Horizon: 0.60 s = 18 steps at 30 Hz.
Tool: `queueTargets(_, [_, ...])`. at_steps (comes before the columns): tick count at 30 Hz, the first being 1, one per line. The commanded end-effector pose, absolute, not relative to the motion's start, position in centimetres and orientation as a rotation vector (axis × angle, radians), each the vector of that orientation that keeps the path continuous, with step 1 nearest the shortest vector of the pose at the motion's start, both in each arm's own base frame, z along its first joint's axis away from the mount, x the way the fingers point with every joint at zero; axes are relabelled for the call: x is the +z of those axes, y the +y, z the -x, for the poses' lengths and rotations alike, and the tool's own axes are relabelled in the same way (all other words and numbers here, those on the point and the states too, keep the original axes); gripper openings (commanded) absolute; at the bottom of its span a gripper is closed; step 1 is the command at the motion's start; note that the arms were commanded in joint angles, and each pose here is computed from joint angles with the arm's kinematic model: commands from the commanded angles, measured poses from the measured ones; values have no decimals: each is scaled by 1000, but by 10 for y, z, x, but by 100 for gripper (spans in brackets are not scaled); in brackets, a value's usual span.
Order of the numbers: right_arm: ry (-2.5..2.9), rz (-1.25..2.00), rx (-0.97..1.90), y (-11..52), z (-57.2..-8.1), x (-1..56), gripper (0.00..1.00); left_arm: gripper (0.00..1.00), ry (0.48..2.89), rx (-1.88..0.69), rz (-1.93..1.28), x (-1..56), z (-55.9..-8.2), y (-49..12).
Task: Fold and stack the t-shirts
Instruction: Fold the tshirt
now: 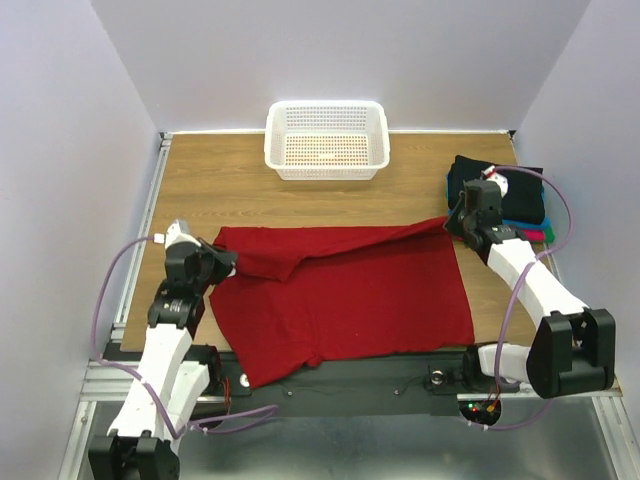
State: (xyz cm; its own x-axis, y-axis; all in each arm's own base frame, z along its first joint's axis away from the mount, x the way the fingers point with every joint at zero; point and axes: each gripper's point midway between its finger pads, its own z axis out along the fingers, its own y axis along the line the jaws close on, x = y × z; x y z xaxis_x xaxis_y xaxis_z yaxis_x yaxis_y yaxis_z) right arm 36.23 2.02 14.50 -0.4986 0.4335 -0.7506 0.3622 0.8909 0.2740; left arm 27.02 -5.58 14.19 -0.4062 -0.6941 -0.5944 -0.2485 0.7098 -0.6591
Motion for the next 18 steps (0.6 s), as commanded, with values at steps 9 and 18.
queueTargets(9, [2227,-666,-50,-1,-330,95,1,0,2043,-593,1073,90,-229,-51])
queueTargets(18, [2246,-705,-91,-6,-323,86,17,51,1918,-546,1197,95,-225,-35])
